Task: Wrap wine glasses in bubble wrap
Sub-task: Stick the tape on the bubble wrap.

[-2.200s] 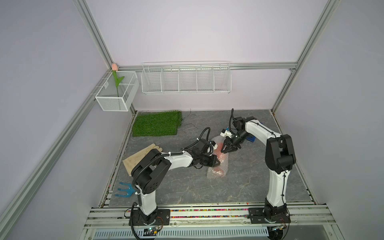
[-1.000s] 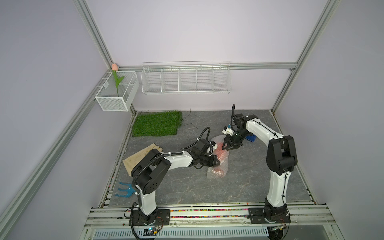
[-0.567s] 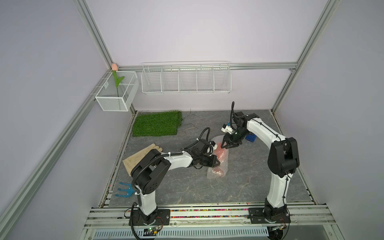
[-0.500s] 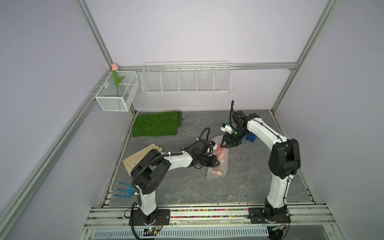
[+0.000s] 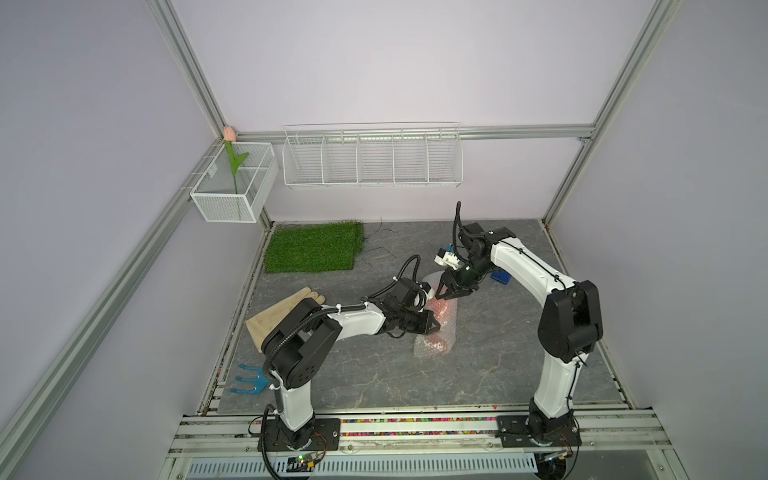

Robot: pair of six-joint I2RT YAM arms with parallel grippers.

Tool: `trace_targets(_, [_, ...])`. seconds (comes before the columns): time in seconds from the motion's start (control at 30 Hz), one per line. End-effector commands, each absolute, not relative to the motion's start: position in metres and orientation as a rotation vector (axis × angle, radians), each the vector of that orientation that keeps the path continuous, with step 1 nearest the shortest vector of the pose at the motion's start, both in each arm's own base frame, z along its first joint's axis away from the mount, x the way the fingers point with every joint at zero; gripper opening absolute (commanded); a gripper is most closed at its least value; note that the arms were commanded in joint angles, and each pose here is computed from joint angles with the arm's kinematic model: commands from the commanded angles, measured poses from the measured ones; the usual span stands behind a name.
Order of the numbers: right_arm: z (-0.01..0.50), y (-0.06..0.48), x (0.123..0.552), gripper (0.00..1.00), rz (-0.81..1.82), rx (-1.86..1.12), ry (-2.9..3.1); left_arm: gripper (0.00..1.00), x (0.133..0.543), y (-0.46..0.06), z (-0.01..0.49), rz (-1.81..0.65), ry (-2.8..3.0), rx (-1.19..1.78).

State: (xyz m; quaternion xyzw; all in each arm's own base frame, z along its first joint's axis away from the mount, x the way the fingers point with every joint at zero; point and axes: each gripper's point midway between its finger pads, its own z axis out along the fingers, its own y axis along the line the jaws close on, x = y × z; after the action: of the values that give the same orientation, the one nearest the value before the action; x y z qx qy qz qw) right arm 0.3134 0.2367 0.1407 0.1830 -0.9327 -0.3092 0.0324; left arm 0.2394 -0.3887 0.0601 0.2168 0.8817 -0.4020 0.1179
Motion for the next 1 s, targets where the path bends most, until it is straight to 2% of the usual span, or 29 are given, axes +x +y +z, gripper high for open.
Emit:
trace_targets(0.0, [0.122, 0.231, 0.312, 0.38, -0.891, 0.511, -2.847, 0.12, 0.221, -0.366, 0.025, -1.067, 2.751, 0.617])
trace_targets(0.7, [0.098, 0.220, 0.329, 0.30, -0.761, 0.333, -2.847, 0.12, 0.221, -0.366, 0.026, -1.073, 2.747, 0.615])
trace_targets(0.97, [0.094, 0.221, 0.337, 0.22, -0.731, 0.250, -2.857, 0.12, 0.220, -0.365, 0.026, -1.075, 2.750, 0.615])
